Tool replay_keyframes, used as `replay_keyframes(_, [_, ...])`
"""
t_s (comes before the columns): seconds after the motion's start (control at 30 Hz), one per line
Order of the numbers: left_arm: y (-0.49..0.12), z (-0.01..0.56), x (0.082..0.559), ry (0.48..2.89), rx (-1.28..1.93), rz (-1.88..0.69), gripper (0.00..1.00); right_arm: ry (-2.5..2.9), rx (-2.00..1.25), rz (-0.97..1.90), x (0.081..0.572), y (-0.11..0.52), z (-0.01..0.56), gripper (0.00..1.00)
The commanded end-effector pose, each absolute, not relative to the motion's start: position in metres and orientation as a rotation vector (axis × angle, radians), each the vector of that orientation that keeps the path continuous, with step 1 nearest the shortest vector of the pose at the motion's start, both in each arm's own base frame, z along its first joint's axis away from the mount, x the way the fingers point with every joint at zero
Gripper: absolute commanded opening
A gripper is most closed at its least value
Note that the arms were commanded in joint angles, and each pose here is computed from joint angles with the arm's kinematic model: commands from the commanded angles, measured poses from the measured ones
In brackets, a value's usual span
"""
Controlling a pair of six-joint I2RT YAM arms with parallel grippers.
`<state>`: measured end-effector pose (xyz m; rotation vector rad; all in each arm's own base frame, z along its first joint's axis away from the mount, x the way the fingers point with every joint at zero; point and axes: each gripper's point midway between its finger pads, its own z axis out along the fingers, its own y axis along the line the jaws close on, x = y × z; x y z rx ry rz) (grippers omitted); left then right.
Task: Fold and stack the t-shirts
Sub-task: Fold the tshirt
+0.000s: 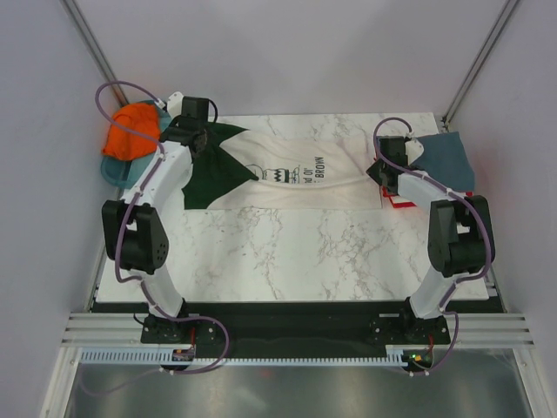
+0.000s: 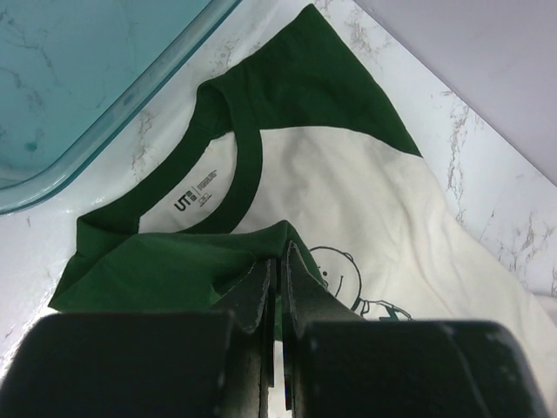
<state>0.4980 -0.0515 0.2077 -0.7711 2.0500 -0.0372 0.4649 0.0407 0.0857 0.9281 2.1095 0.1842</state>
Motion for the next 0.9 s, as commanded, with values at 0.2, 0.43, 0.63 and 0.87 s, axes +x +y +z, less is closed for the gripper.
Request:
replay_keyframes(0.2, [-0.048,0.230,0.531,1.978,-0.741,-0.030,0.02,2.023,0.958,0.164,0.485,0.033,0.101,0.00])
replay_keyframes(0.43, [-0.046,0.216,0.537,1.985,-0.778,-0.006,0.02,2.020,0.963,0.169,0.489,0.034,0.097,0.00])
replay_keyframes(0.63, [-0.048,0.198,0.550,1.983,-0.809,-0.009,0.02,2.011,0.963,0.182,0.493,0.035,0.096,0.03])
replay_keyframes(0.87, [-0.063,0.188,0.574,1.964,-0.794,-0.105,0.19,1.998,0.932,0.225,0.497,0.041,0.109,0.36])
